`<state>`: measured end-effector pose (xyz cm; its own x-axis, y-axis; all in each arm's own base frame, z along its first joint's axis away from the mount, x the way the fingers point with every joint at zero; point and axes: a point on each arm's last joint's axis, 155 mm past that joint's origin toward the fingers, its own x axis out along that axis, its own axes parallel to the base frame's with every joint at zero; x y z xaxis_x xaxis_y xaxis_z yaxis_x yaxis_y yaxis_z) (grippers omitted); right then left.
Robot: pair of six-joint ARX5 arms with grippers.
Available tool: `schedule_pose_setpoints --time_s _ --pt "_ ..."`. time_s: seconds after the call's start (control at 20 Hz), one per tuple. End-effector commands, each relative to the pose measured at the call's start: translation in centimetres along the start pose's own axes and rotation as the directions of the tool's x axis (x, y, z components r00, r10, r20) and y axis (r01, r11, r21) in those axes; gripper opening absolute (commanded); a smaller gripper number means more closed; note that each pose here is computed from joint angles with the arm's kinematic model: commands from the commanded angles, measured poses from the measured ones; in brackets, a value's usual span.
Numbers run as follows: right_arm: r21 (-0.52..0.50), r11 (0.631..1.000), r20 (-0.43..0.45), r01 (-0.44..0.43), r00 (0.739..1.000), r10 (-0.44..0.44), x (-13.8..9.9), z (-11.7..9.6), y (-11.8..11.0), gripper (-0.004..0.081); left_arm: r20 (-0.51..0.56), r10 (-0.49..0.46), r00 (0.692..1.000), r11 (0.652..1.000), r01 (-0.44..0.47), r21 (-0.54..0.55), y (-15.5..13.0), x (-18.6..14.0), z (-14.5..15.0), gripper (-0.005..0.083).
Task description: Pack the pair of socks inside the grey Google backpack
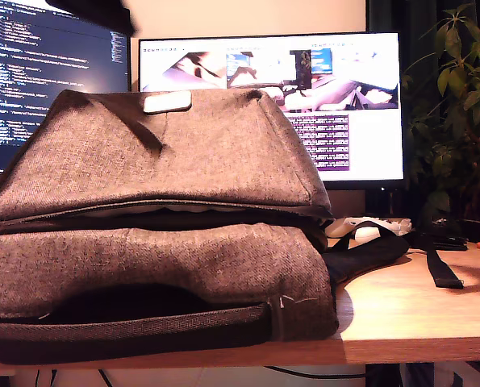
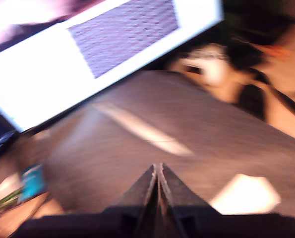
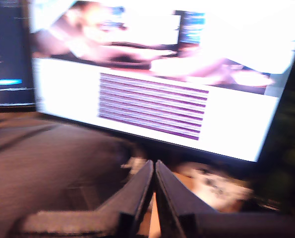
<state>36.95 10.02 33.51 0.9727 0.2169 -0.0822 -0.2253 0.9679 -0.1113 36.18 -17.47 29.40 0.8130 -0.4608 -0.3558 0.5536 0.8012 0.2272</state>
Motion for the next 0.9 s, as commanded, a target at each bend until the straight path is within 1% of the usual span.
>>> schedule_pose_setpoints --time_s 0.0,0.15,0.35,0.4,0.45,0.5,0.6,0.65,0.75,0.85 --pt "0.008 1.000 -0.017 0.027 1.000 -0.026 0.1 -0.8 -1.6 -0.0010 0.017 0.052 0.999 0.993 -0.049 -0.112 2.1 -0.6 0.2 -0.0024" --pt "0.015 0.998 -0.062 0.056 0.997 -0.055 -0.1 -2.6 -3.8 -0.0010 0.001 0.134 0.991 0.980 -0.133 -0.151 5.2 -1.8 -1.1 -0.0024" --pt "0.026 0.997 -0.097 0.075 0.993 -0.072 -1.1 -5.4 -5.1 -0.0010 0.011 0.220 0.975 0.959 -0.214 -0.185 7.3 -4.1 -3.8 -0.0024" --pt "0.027 0.996 -0.108 0.081 0.991 -0.078 -1.6 -6.3 -5.2 -0.0010 0.020 0.228 0.974 0.957 -0.220 -0.189 7.4 -4.7 -4.5 -0.0024" --pt "0.028 0.996 -0.114 0.087 0.990 -0.083 -2.1 -7.0 -5.3 -0.0010 0.030 0.239 0.971 0.945 -0.225 -0.239 7.3 -5.3 -5.2 -0.0024" --pt "0.035 0.995 -0.117 0.092 0.989 -0.087 -2.7 -7.8 -5.3 -0.0010 0.039 0.252 0.967 0.938 -0.234 -0.255 7.2 -5.9 -5.9 -0.0024" --pt "0.073 0.992 -0.103 0.100 0.990 -0.092 -4.0 -8.8 -5.0 -0.0010 0.063 0.273 0.960 0.934 -0.248 -0.259 6.6 -7.1 -7.3 -0.0024" --pt "0.087 0.991 -0.095 0.103 0.991 -0.095 -4.7 -9.2 -4.9 -0.0010 0.072 0.277 0.958 0.933 -0.251 -0.257 6.1 -7.6 -8.0 -0.0024" --pt "0.113 0.988 -0.071 0.106 0.993 -0.099 -6.4 -9.6 -4.6 -0.0010 0.089 0.285 0.954 0.920 -0.247 -0.306 5.1 -8.7 -9.2 -0.0024" --pt "0.127 0.986 -0.072 0.106 0.993 -0.097 -8.0 -10.1 -4.3 -0.0010 0.105 0.303 0.947 0.917 -0.259 -0.304 4.5 -10.1 -9.9 -0.0024"
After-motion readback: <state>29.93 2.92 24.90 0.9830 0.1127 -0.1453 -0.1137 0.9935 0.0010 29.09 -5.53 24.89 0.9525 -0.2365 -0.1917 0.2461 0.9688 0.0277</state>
